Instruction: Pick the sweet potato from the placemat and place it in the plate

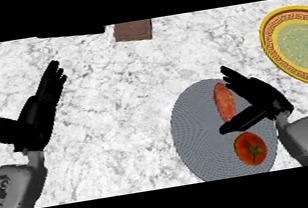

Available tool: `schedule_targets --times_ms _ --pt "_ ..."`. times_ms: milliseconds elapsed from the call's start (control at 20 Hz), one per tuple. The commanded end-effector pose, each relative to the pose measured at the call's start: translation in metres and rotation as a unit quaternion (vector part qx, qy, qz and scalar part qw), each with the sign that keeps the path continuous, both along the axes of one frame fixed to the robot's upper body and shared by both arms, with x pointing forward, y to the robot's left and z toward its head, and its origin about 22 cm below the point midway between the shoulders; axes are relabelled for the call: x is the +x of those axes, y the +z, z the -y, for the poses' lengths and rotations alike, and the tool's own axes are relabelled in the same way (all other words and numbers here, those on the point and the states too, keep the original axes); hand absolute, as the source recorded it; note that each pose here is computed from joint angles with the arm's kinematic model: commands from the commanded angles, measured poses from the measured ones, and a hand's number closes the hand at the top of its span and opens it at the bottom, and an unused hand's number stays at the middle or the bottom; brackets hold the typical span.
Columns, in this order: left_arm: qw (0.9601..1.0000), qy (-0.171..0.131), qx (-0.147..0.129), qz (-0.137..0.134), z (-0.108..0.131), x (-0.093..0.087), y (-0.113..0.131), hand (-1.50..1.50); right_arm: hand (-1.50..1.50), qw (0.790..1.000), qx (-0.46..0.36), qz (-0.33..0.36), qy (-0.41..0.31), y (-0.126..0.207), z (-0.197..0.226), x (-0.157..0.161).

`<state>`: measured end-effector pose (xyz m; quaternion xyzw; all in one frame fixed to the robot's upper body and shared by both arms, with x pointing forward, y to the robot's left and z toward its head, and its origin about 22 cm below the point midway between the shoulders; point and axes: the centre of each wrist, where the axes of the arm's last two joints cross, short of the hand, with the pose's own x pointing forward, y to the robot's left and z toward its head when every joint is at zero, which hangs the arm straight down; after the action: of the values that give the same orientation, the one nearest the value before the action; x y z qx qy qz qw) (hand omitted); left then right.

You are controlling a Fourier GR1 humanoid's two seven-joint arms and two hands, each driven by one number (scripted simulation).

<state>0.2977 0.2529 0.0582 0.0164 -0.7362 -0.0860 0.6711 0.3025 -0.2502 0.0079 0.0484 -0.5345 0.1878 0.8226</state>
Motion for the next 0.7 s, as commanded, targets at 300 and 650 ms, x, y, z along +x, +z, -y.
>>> schedule_targets --times_ms 300,650 --pt "0.9844 -0.14 0.071 0.08 0.027 0.004 0.029 0.0 -1.5 0.92 -0.267 -0.076 0.275 0.051 -0.013 0.072" --pt "0.9855 -0.134 0.074 0.074 0.021 -0.006 0.026 0.0 -1.5 0.882 -0.294 -0.168 0.329 0.071 -0.044 0.123"
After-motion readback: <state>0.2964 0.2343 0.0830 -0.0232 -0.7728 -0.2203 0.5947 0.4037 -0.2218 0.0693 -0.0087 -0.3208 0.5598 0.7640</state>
